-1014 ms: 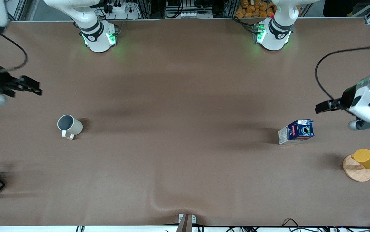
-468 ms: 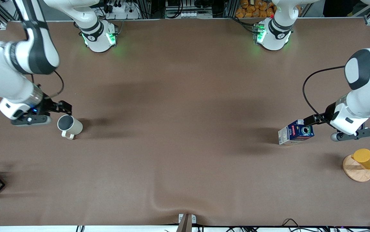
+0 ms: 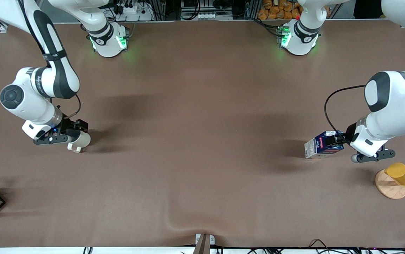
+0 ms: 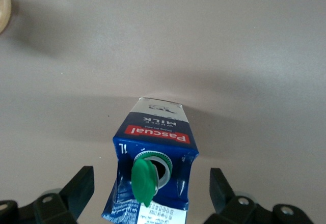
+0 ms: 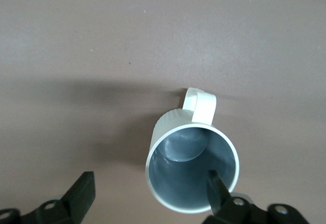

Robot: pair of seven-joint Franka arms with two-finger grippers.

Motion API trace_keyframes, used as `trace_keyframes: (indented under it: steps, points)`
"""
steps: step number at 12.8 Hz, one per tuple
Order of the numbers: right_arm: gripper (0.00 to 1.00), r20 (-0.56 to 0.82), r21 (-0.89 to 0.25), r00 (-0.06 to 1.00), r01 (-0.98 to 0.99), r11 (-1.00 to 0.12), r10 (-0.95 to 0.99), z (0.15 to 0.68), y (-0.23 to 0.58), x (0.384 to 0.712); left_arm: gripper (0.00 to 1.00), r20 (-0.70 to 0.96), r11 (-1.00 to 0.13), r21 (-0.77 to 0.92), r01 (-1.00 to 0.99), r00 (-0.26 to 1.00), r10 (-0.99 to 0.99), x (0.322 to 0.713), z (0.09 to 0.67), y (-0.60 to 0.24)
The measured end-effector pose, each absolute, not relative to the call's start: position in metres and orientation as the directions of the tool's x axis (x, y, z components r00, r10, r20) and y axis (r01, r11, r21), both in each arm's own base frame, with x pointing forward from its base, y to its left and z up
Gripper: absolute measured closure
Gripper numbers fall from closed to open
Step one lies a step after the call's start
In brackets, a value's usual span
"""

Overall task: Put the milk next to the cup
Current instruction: 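Close the left gripper on the carton while the right gripper grasps the mug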

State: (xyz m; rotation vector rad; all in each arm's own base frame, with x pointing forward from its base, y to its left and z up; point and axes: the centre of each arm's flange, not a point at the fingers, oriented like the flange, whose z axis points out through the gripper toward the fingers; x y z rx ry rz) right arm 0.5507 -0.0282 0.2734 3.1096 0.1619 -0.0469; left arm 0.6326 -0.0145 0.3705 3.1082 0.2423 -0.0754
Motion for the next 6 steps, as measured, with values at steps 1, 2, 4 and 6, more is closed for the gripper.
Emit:
trace_keyframes:
  steps: [1, 2, 4, 6]
  points:
    - [0.06, -0.041, 0.028, 0.994, 0.106, -0.994, 0.105, 0.260, -0.028, 0.551, 0.00, -0.053, -0.988, 0.019, 0.155, 0.987, 0.154, 0.633, 0.369, -0.015]
    - [0.16, -0.053, 0.029, 0.993, 0.108, -0.994, 0.106, 0.247, -0.027, 0.550, 0.00, -0.057, -0.988, 0.019, 0.155, 0.986, 0.154, 0.633, 0.366, -0.015]
    - [0.42, -0.064, 0.030, 0.992, 0.112, -0.993, 0.110, 0.233, -0.026, 0.551, 0.00, -0.069, -0.988, 0.018, 0.155, 0.986, 0.154, 0.632, 0.359, -0.015]
    - [0.67, -0.059, 0.031, 0.992, 0.112, -0.993, 0.110, 0.234, -0.026, 0.553, 0.04, -0.079, -0.988, 0.017, 0.155, 0.985, 0.153, 0.632, 0.353, -0.014]
